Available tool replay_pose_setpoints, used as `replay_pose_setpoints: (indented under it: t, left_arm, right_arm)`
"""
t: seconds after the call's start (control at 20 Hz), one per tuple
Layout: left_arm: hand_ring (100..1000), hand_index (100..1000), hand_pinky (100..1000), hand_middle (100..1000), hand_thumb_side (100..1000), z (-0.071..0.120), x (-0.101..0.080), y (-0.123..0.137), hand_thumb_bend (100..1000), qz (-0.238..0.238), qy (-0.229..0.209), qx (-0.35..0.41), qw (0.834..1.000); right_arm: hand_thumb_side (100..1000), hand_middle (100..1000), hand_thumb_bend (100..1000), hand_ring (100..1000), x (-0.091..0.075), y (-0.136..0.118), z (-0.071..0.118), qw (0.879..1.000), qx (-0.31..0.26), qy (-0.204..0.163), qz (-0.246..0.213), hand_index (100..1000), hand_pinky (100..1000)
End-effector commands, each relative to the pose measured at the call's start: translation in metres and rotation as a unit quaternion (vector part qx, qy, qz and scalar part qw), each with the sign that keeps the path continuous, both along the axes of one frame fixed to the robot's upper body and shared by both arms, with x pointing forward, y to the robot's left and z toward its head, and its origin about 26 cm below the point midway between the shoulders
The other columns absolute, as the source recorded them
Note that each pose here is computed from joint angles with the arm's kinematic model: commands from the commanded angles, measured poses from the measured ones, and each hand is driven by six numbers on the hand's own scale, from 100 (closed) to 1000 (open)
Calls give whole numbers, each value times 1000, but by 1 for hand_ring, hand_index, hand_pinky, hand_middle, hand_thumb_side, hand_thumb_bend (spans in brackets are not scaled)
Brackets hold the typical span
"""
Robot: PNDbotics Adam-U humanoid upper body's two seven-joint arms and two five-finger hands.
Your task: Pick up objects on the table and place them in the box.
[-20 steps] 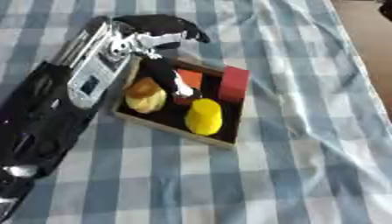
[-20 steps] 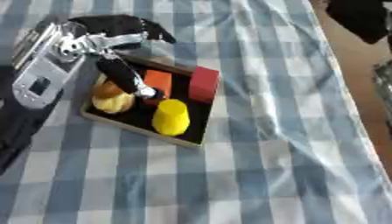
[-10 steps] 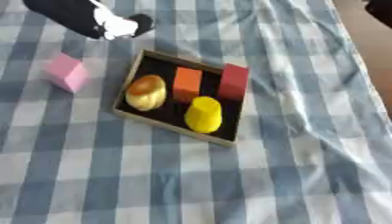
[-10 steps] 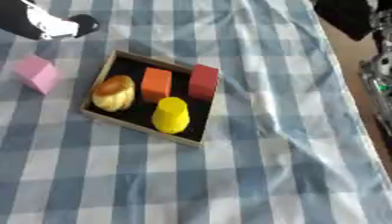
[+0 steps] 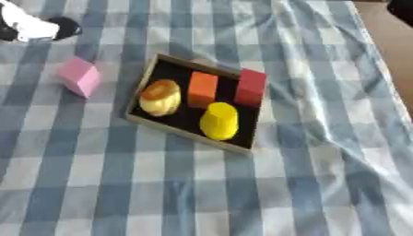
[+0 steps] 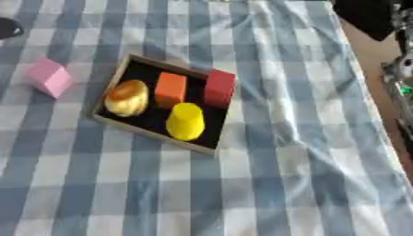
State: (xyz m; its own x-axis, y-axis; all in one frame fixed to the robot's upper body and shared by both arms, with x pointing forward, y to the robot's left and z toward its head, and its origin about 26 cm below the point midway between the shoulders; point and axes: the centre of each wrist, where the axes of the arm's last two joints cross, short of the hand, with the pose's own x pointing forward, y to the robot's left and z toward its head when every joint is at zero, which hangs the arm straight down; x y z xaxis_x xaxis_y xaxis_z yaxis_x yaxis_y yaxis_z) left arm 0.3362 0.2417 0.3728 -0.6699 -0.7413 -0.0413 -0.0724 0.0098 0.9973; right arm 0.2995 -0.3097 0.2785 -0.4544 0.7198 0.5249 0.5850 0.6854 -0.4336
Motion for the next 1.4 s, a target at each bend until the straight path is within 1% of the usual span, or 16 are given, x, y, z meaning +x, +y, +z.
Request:
replay_pose_setpoints:
  t: [0.05, 0.1, 0.15, 0.2, 0.25, 0.35, 0.4, 0.45, 0.5, 0.65, 0.7, 0.8, 1.0, 1.2, 1.25, 1.4]
  left_arm:
    - [933, 903, 965, 879, 303, 3, 0, 26, 565, 27, -7, 34, 999]
    - [933, 906, 966, 880, 308, -2, 2, 32, 571, 36, 0, 44, 998]
    - [934, 917, 966, 883, 271, -8, 5, 37, 621, 43, 8, 55, 998]
    - [937, 924, 968, 886, 315, -13, 7, 41, 609, 48, 16, 63, 997]
    - [939, 926, 970, 888, 308, -17, 9, 44, 628, 50, 24, 72, 996]
    - [943, 930, 975, 892, 273, -23, 12, 48, 670, 53, 33, 87, 994]
    - [944, 930, 976, 894, 263, -25, 14, 49, 677, 54, 36, 94, 993]
    - [940, 920, 975, 904, 229, -27, 16, 50, 714, 56, 37, 101, 993]
    - [936, 918, 974, 904, 220, -28, 18, 50, 726, 57, 36, 107, 992]
    - [923, 900, 970, 880, 203, -31, 24, 50, 720, 56, 37, 116, 991]
    - [920, 897, 968, 870, 208, -32, 26, 49, 710, 55, 38, 117, 991]
    - [913, 901, 965, 849, 206, -32, 31, 48, 661, 54, 41, 115, 991]
    - [907, 914, 957, 844, 206, -33, 39, 45, 632, 50, 47, 110, 992]
    - [910, 917, 957, 850, 176, -33, 45, 39, 666, 44, 57, 126, 989]
    - [914, 920, 960, 857, 175, -34, 46, 37, 688, 45, 59, 135, 988]
    - [917, 923, 962, 862, 153, -37, 52, 35, 711, 58, 73, 167, 982]
  right_arm:
    - [336, 551, 263, 749, -5, -4, 12, 1000, -18, -17, -9, 704, 802]
    - [336, 551, 264, 749, -5, -4, 12, 1000, -18, -17, -9, 704, 802]
    - [334, 551, 270, 749, -5, -3, 12, 1000, -18, -16, -9, 704, 802]
    - [336, 551, 266, 749, -5, -3, 12, 1000, -18, -16, -8, 704, 802]
    - [336, 551, 266, 749, -5, -3, 12, 1000, -18, -15, -8, 704, 802]
    - [336, 551, 267, 749, -5, -3, 11, 1000, -18, -14, -8, 704, 802]
    - [336, 551, 267, 749, -5, -3, 11, 1000, -18, -13, -7, 704, 802]
    - [336, 551, 267, 749, -5, -2, 11, 1000, -17, -13, -6, 704, 802]
    - [337, 551, 267, 749, -5, -2, 11, 1000, -17, -12, -5, 704, 802]
    - [336, 551, 268, 749, -5, -2, 11, 1000, -17, -11, -5, 703, 802]
    - [337, 551, 268, 749, -5, -2, 10, 1000, -16, -11, -5, 703, 802]
    - [337, 551, 267, 750, -5, -2, 10, 1000, -16, -10, -5, 703, 802]
    - [338, 551, 267, 750, -5, -2, 9, 1000, -14, -8, -5, 703, 802]
    - [338, 551, 269, 749, -5, -2, 9, 1000, -13, -8, -4, 702, 801]
    - [338, 551, 270, 749, -5, -1, 10, 1000, -13, -9, -4, 702, 801]
    - [338, 550, 270, 749, -4, -1, 10, 1000, -13, -9, -2, 702, 801]
